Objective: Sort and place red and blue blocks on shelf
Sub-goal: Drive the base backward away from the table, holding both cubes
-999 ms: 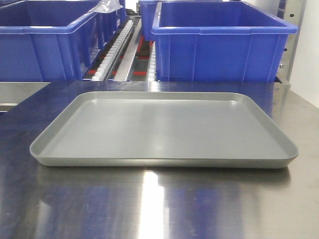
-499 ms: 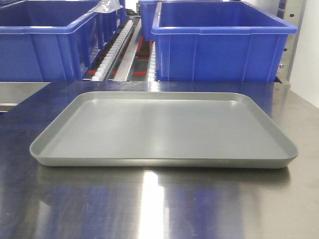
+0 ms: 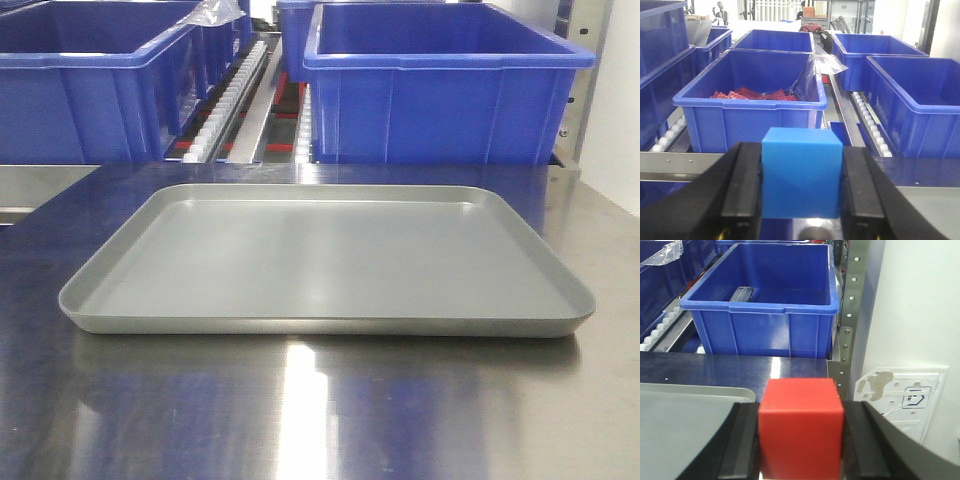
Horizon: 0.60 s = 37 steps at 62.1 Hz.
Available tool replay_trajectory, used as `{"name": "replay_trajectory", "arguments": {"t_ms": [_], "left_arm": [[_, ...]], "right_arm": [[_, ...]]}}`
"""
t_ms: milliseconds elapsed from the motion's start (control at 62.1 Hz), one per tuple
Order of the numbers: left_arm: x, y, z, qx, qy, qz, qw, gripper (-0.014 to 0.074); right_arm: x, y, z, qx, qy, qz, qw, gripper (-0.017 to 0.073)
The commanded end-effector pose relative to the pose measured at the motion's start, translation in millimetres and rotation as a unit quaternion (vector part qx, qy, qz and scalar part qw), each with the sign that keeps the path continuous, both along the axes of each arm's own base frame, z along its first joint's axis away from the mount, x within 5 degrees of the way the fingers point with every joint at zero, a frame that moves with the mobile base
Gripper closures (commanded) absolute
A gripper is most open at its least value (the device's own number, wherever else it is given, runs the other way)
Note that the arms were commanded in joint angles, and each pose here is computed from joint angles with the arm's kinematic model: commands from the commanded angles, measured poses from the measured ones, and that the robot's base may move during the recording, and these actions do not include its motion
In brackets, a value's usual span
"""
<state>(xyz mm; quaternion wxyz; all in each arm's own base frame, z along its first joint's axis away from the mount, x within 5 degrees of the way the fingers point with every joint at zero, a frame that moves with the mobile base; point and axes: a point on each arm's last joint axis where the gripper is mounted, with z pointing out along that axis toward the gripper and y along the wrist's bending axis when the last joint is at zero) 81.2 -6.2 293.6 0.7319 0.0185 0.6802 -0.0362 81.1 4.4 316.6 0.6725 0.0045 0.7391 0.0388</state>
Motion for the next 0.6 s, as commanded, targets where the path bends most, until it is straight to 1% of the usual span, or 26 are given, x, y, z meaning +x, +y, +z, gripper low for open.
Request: {"name": "replay_trajectory", "arguments": {"t_ms": [0, 580], "left_arm": [[-1.2, 1.6, 17.4, -0.008, -0.055, 0.008, 0.998, 0.0468], [-1.2, 1.6, 17.4, -0.008, -0.055, 0.008, 0.998, 0.0468]], "right_arm": [[-0.9, -0.9, 16.6, -0.004, -0.054, -0.005, 0.999, 0.047], [-0.9, -0.9, 16.6, -0.004, -0.054, -0.005, 0.999, 0.047]]}}
